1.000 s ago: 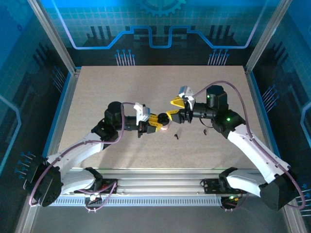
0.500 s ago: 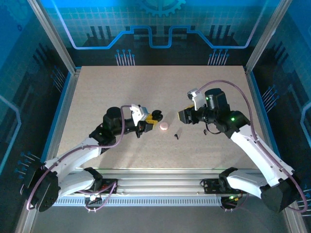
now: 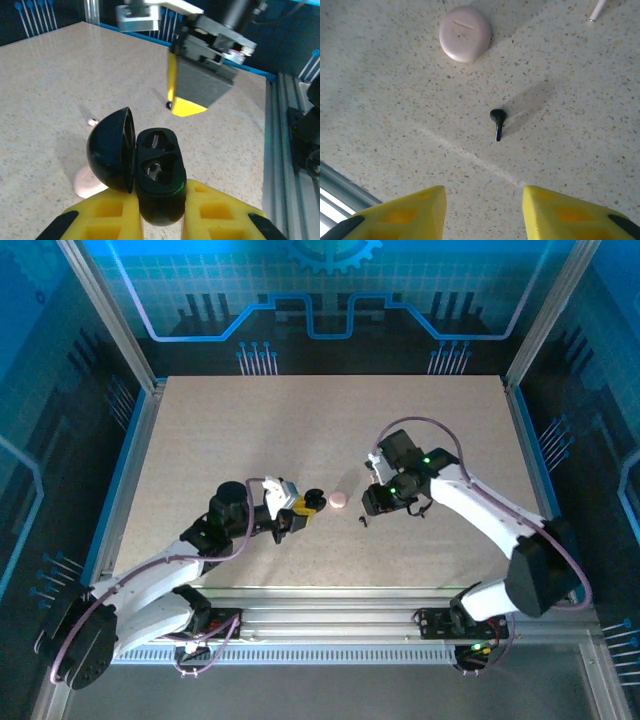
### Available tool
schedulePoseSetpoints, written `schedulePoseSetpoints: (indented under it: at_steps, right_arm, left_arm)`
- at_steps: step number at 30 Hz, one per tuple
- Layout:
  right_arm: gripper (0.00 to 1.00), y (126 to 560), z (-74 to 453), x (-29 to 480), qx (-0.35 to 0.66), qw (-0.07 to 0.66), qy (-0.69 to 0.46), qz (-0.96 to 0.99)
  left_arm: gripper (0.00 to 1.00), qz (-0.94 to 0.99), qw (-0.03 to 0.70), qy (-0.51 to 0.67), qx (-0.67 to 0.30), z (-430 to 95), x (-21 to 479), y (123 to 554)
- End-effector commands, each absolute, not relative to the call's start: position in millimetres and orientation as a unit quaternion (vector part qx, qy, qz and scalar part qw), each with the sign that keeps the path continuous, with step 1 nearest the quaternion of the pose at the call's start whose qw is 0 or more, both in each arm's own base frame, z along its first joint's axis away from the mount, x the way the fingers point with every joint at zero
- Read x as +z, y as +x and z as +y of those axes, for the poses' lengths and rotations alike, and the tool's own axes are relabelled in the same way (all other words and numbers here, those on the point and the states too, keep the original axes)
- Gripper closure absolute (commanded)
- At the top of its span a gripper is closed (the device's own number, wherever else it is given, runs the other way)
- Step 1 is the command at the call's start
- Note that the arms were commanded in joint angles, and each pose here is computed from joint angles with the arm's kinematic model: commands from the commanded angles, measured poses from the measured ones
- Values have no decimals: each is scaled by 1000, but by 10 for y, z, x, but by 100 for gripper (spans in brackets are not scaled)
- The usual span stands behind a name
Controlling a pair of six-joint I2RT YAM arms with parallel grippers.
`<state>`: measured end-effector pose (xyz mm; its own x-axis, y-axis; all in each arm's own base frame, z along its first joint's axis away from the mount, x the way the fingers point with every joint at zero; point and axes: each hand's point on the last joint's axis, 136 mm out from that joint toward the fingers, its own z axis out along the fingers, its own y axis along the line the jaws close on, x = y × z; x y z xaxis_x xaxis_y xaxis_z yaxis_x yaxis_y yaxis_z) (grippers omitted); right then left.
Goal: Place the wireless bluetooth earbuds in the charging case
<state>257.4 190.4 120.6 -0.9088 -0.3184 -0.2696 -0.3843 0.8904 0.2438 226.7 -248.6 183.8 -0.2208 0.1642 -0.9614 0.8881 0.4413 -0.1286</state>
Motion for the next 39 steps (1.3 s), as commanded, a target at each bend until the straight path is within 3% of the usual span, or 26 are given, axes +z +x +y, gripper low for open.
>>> schedulePoseSetpoints:
  at_steps: [1,14,39]
  right_arm:
    - [55,2597,1968,1115,130,81,-216,964]
    - [60,2697,2089,530,57,-12,-285,957]
    - [64,2706,2085,187,17,-58,-278,959]
  left_arm:
    - [84,663,506,401,-379,-2521,1961,2160]
    - [85,690,510,387,-339,-2448,1916,2261]
    - [84,696,508,383,-333,-2457,1894,2315]
